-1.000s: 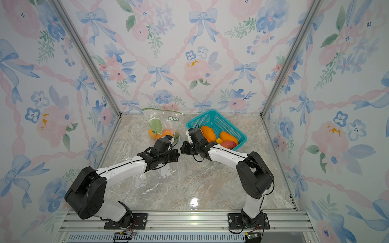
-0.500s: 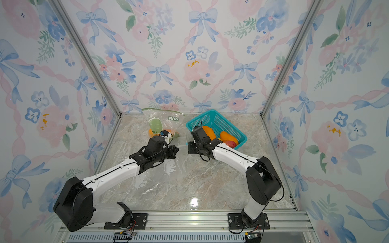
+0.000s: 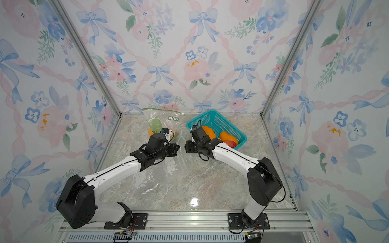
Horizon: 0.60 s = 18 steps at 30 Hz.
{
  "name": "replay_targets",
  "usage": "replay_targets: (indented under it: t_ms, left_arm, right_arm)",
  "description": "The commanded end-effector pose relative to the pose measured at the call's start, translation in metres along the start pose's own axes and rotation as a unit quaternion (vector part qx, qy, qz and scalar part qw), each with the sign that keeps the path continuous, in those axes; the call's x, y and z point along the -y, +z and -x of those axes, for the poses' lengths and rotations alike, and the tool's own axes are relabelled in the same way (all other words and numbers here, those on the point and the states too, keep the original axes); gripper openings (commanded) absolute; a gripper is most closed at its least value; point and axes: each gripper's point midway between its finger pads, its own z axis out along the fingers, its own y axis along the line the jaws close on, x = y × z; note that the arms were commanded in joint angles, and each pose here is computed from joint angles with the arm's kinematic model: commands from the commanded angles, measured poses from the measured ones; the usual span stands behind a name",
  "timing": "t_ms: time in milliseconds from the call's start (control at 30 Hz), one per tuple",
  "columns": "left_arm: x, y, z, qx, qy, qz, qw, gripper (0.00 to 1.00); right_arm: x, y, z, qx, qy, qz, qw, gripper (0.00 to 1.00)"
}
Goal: Place the mango in a zip-top bag and seal the zipper
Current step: Open the zipper food storage bag.
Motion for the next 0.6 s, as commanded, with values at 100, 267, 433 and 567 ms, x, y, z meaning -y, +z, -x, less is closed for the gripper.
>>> replay_targets:
  t_ms: [100,267,433,567]
  left_arm:
    - [0.006,-0.003,0.012,0.015,0.0,-0.003,1.0,0.0]
    - [0.013,-0.008,0.014,0.016,0.003,-0.019,1.0,0.0]
    - [0.027,-0.02,0.009,0.005,0.001,-0.059,0.998,0.0]
    - [0.035,-0.031,0.013,0.011,-0.006,-0.077,0.997,0.0]
  right_arm:
    - [-0.021,0.014,-0.015,-0.029,-0.015,0.01,0.999,0.6]
    - [-0.005,0.03,-0.026,-0.047,-0.012,-0.022,0.999,0.62]
    - [0.001,0.04,-0.028,-0.052,-0.001,-0.013,0.999,0.66]
    - [-0.008,0.042,-0.027,-0.053,-0.008,0.001,0.999,0.73]
